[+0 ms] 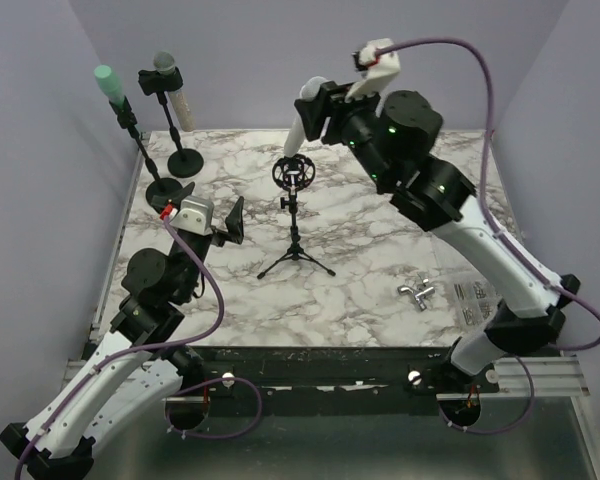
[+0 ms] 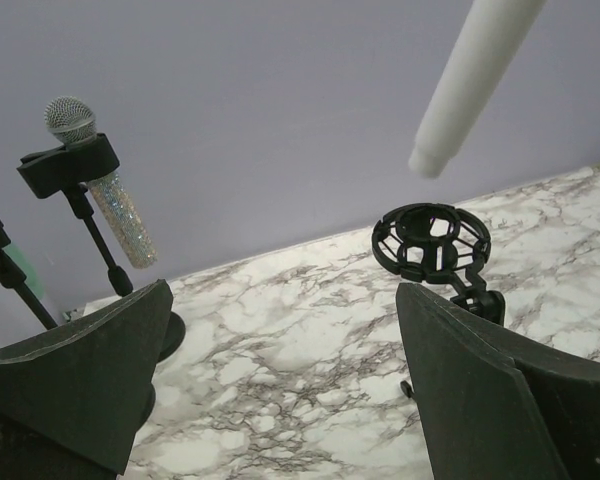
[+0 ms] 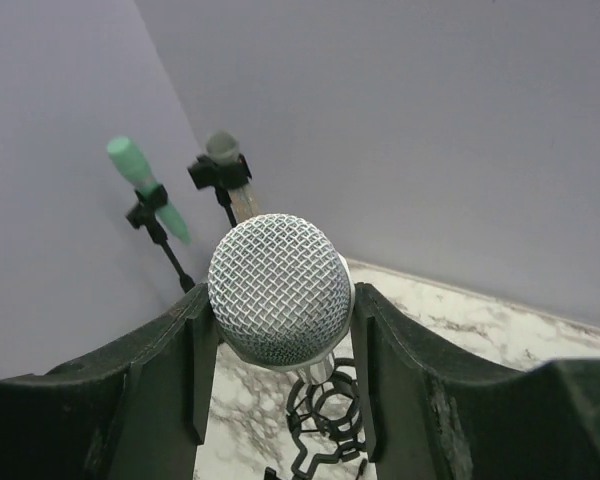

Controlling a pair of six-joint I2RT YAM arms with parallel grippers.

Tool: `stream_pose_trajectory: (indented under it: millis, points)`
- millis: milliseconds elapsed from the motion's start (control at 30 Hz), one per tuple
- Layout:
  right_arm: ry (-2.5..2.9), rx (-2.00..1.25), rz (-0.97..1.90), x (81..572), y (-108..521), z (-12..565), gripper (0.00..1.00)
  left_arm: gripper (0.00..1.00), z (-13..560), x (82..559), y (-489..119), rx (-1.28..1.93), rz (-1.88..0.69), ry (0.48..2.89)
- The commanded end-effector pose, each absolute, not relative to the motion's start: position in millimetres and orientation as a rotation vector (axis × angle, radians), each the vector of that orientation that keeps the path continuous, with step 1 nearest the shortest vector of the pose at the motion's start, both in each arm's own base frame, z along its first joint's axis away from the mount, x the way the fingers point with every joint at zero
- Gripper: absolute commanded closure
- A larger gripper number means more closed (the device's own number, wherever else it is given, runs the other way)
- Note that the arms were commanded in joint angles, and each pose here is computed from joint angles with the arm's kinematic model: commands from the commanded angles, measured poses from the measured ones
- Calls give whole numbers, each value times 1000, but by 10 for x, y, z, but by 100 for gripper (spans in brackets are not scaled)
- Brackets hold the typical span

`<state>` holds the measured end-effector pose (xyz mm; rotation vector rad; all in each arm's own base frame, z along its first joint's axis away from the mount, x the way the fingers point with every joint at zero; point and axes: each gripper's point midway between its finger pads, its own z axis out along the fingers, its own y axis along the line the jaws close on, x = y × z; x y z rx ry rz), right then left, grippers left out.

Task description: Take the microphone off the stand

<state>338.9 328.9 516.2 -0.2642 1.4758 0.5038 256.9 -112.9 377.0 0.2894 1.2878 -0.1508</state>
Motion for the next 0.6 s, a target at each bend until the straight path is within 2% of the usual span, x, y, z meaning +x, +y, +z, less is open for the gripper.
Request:
stream_pose_trajectory:
  millis: [0, 33, 167, 333, 433, 567]
  points:
    - [1185, -144, 669, 2912, 2813, 5983, 90, 1, 3752, 2609, -1080, 267, -121, 1290]
    - [1123, -111, 681, 2839, 2689, 6096, 91, 1, 3747, 2612, -1082, 267, -120, 1292]
    - [1056, 11, 533, 2777, 2146, 5963, 91, 2, 3742, 2613, -1082, 265, -122, 1295]
    - [1123, 197, 139, 2909, 1451, 5424, 99, 2, 3737, 2615, -1097, 263, -134, 1298]
    - [1151, 198, -80, 2984, 1244, 5087, 99, 2, 3725, 2618, -1130, 270, -147, 1304]
    - [1241, 215, -280, 3388, 1021, 4667, 99, 1, 3704, 2635, -1159, 276, -156, 1313]
